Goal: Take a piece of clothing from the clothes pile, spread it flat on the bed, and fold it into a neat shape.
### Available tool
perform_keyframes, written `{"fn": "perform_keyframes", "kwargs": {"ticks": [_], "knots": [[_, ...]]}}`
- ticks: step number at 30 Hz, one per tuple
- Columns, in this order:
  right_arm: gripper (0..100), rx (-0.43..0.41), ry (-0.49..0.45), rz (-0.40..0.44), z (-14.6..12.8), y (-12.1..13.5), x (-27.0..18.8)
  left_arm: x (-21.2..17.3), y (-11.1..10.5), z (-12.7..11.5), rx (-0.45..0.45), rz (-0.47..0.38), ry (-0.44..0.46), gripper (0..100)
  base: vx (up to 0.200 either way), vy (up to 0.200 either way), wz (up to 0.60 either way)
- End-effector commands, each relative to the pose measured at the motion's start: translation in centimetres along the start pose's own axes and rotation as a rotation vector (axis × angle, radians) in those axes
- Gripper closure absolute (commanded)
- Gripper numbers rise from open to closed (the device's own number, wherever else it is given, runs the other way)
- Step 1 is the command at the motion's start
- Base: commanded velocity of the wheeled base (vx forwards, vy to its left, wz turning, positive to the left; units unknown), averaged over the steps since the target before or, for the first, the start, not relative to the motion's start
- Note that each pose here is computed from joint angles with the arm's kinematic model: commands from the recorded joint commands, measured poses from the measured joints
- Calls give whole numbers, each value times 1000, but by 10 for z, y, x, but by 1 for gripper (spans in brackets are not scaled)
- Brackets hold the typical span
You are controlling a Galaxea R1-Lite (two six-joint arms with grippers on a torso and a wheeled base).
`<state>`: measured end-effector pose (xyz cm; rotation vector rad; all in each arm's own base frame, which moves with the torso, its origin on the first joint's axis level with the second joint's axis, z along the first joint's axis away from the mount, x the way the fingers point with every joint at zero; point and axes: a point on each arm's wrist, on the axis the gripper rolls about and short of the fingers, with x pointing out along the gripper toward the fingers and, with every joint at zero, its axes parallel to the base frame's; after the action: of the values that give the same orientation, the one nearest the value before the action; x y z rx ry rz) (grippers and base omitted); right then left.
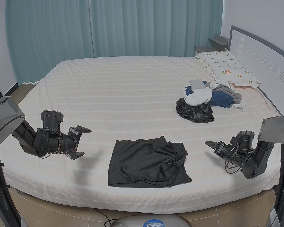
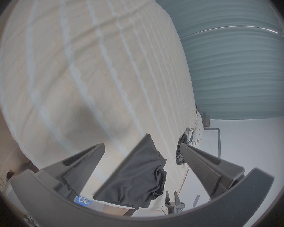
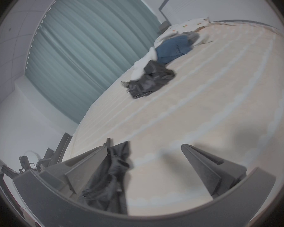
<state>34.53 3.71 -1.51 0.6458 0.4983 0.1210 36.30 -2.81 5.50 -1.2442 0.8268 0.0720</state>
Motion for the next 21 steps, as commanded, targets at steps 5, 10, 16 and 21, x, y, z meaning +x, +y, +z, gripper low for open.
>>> {"fn": "perform_keyframes", "kwargs": {"ticks": [5,10,16,21], "knots": [[0,-96,14,129,7,73,29,6,4,1,-1,3,-1,0,0,200,0],[0,-180,86,101,1,79,48,9,7,0,5,8,-7,0,0,200,0],[0,-262,116,51,5,66,59,12,10,-3,39,29,-30,0,0,0,0],[0,-299,118,16,6,46,63,15,12,-7,68,39,-22,0,0,0,0]]}}
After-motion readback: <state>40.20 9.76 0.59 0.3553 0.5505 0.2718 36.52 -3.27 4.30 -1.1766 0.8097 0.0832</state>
